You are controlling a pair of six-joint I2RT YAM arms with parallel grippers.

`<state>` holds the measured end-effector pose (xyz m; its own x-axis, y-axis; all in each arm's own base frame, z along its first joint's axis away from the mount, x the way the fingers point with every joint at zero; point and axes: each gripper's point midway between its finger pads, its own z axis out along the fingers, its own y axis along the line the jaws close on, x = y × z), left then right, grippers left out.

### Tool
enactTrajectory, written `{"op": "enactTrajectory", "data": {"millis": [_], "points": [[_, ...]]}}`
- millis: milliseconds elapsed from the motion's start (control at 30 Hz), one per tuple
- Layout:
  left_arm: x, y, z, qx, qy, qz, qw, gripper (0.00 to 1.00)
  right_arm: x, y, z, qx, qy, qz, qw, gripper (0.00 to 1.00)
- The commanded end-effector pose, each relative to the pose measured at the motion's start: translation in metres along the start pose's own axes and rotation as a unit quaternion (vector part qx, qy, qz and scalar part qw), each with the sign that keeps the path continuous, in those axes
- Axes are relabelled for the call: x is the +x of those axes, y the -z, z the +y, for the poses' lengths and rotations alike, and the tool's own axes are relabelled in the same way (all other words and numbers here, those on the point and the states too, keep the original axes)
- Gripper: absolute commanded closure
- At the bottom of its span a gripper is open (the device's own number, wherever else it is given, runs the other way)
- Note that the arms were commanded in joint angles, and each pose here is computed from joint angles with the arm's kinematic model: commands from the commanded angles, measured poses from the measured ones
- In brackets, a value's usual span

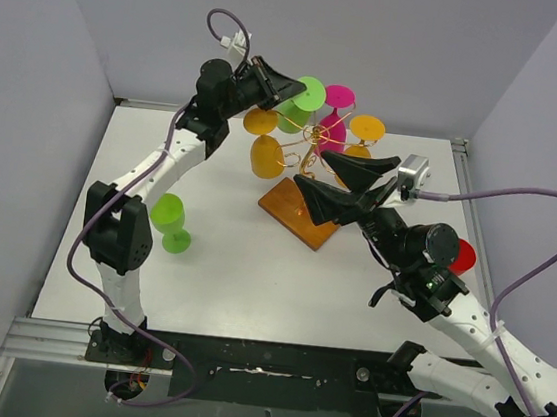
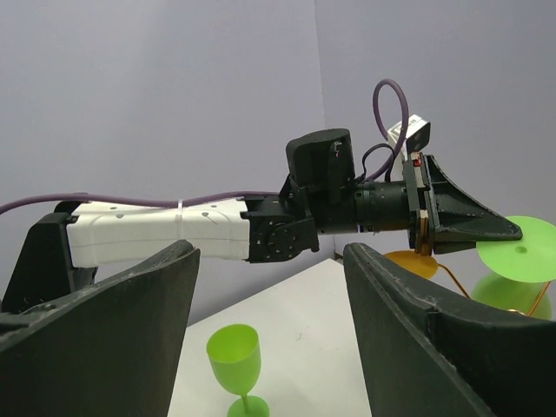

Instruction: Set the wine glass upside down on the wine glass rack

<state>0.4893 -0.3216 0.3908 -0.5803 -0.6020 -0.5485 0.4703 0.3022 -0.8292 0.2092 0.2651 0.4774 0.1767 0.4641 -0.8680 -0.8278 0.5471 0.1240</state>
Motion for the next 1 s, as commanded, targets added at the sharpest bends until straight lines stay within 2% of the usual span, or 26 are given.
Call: {"op": "enactTrajectory", "data": {"millis": [0, 500, 967], "points": [[-0.034, -0.004, -0.031, 0.018, -0.032, -0.055, 0.998, 1.0, -0.02, 0.004, -0.001, 0.007, -0.001, -0.028, 1.0, 0.32], [-0.044, -0.012, -0.021, -0.01, -0.037, -0.071, 0.997, 1.0, -0.021, 0.005, -0.002, 0.01, -0.001, -0.028, 1.0, 0.32], [-0.047, 0.005, -0.015, -0.037, -0.069, -0.077, 0.994, 1.0, -0.018, 0.004, -0.002, 0.009, -0.006, -0.027, 1.0, 0.32]]}}
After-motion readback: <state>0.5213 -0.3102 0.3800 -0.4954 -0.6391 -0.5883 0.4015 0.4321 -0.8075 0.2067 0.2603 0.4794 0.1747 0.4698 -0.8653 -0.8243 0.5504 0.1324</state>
